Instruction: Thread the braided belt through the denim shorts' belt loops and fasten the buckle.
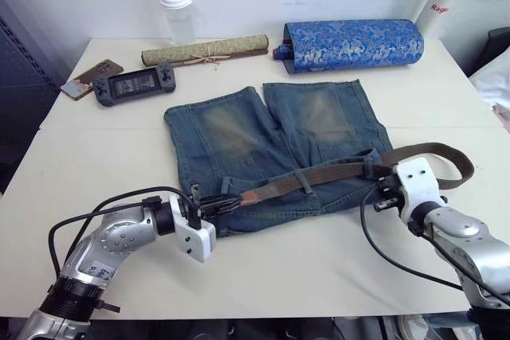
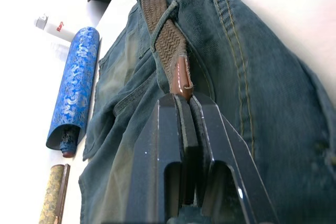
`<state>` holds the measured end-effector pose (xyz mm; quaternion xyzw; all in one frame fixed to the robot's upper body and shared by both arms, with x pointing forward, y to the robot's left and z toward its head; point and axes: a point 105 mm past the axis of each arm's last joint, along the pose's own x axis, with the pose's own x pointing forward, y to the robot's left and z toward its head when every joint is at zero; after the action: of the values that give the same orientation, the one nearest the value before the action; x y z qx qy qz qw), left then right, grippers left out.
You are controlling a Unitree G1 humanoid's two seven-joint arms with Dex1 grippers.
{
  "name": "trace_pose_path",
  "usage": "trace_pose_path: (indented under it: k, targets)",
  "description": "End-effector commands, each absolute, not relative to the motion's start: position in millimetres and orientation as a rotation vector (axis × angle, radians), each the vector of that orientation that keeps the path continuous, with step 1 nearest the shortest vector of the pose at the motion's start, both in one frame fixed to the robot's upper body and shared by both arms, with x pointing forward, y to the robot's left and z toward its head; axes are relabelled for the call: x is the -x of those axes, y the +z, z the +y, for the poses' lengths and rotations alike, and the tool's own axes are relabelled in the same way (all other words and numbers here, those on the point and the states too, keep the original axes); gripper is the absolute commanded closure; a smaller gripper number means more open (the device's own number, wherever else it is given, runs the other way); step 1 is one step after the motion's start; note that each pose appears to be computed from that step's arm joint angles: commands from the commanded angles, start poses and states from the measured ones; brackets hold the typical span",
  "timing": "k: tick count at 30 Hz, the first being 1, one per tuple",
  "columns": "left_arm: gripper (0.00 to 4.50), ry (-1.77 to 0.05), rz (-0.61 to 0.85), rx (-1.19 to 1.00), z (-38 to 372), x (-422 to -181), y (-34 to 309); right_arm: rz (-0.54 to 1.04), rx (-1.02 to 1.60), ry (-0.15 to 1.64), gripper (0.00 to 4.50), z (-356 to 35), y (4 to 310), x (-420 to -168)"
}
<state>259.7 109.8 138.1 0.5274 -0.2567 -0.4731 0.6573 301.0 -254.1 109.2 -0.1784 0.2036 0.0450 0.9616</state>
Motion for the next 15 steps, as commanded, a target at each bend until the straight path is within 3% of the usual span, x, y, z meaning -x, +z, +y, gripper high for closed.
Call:
trace_pose_path:
  k: [1,9,15]
  targets:
    - [4.50,-1.062,-0.633,-1.198,108,-257,148,0.386,0.390,0.036,4.44,-268,122,-302]
    - [4.50,-1.077,-0.635,-1.207,109,-255,147,0.411,0.425,-0.026,4.44,-287,118,-299]
    - [4.50,-1.079,-0.643,-1.205,109,-255,148,0.375,0.323,0.050,4.44,-270,124,-300]
